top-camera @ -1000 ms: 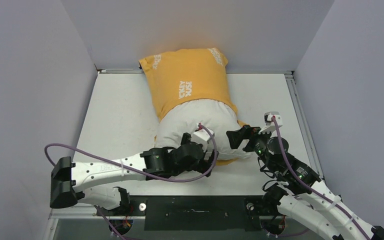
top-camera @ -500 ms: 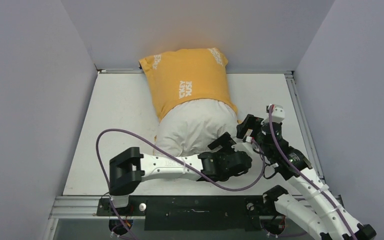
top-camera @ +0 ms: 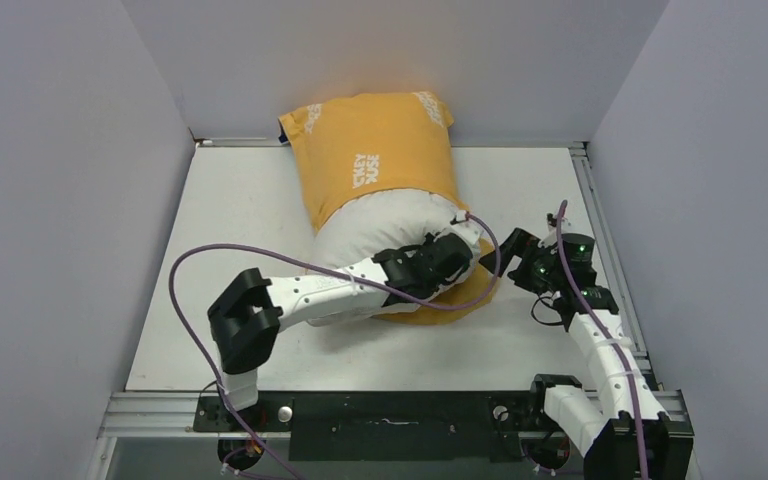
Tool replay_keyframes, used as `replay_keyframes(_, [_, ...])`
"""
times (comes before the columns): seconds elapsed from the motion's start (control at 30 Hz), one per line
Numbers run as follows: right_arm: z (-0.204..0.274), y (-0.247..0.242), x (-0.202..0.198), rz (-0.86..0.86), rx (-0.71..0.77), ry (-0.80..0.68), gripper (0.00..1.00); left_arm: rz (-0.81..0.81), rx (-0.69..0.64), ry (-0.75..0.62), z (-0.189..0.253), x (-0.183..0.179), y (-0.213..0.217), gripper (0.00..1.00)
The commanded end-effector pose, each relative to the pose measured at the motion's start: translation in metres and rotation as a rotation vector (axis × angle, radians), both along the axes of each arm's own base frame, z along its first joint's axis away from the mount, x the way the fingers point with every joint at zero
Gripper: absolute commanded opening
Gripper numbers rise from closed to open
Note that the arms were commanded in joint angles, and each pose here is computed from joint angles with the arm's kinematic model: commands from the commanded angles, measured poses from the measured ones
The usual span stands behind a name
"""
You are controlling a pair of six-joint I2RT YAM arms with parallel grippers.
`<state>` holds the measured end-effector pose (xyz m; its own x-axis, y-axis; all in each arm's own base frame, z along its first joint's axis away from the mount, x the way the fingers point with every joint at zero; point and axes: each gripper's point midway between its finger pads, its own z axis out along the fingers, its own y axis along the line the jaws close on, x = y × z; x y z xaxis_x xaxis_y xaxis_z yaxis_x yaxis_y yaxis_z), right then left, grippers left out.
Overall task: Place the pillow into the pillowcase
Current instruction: Stuff the pillow into the pillowcase.
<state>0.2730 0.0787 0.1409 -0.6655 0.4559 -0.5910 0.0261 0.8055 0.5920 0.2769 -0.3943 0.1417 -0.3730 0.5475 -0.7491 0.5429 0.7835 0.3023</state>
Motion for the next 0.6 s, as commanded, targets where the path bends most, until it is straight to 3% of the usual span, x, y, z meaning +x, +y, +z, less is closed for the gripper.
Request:
replay_keyframes(0.0, [0.002, 0.027, -0.010, 0.131, 0.084, -0.048, 0.93, 0.070, -0.253, 0.060, 0.064, 0.022, 0.020, 0.00])
replay_keyframes(0.13, [-0.007, 0.059, -0.024, 0.196, 0.114, -0.030, 0.96, 0.069, -0.419, 0.119, 0.105, 0.030, 0.032, 0.00])
replay_keyframes(0.33, [0.001, 0.100, -0.028, 0.235, 0.237, -0.079, 0.69, 0.034, -0.568, 0.172, 0.144, 0.035, 0.034, 0.00])
replay_keyframes(0.57, [-0.004, 0.133, -0.022, 0.242, 0.330, -0.096, 0.49, 0.020, -0.641, 0.196, 0.168, 0.040, 0.027, 0.00])
